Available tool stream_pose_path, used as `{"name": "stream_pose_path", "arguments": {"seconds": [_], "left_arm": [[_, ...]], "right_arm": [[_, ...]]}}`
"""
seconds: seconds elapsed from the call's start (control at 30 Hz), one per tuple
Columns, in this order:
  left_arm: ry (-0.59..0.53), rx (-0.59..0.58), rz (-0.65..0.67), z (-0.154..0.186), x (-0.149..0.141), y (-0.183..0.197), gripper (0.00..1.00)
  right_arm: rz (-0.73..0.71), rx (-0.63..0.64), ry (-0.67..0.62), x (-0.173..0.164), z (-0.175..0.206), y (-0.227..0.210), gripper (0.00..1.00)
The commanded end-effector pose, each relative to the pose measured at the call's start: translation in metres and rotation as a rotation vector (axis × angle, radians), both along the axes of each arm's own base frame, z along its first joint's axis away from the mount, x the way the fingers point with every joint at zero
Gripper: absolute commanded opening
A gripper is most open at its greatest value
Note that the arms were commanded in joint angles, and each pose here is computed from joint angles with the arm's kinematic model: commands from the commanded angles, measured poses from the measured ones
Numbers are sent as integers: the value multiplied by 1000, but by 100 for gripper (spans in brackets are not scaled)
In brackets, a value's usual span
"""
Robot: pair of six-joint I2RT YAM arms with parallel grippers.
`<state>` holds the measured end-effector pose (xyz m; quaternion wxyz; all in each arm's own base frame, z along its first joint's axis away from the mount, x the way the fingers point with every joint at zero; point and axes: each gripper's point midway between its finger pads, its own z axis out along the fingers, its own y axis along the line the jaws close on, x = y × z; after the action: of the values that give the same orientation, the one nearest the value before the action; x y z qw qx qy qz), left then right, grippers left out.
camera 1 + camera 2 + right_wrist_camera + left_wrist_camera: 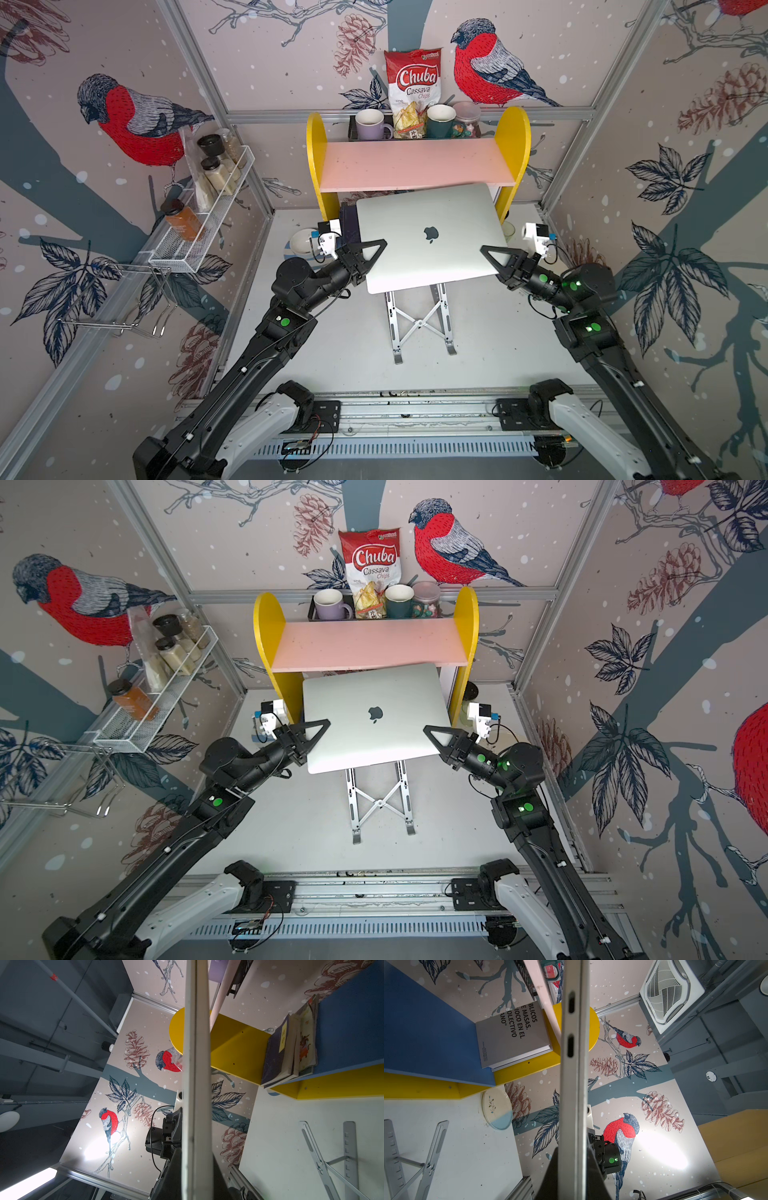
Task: Close the laptop lid and set it aside
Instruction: Pick up the laptop from the computer stand, then place the laptop on the shelf.
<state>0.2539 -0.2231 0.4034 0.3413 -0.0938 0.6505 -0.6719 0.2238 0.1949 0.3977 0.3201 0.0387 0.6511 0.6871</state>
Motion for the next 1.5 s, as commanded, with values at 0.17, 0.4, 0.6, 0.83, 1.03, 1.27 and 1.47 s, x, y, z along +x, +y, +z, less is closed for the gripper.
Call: {"name": "stream_pose_path", "arguments": {"seconds": [0.17, 0.4, 0.6, 0.83, 1.03, 1.27, 1.47], "left_arm": [[-17, -24, 170, 36, 38, 11, 0], [33, -64, 197, 47, 63, 13, 0], [61, -87, 215, 50, 83, 14, 0], [84, -96, 224, 52, 98, 15, 0], [105, -115, 237, 51, 109, 18, 5], [115, -138, 246, 50, 115, 20, 27], [120, -157, 248, 51, 120, 21, 53]], "right_arm": [[67, 19, -7, 7, 33, 13, 0], [29, 46, 12, 27, 53, 13, 0], [-9, 57, 31, 41, 61, 9, 0], [-55, 72, 65, 63, 64, 0, 0], [-67, 85, 107, 78, 60, 0, 0], [-96, 101, 131, 89, 58, -4, 0], [-127, 101, 143, 94, 58, -8, 0]]}}
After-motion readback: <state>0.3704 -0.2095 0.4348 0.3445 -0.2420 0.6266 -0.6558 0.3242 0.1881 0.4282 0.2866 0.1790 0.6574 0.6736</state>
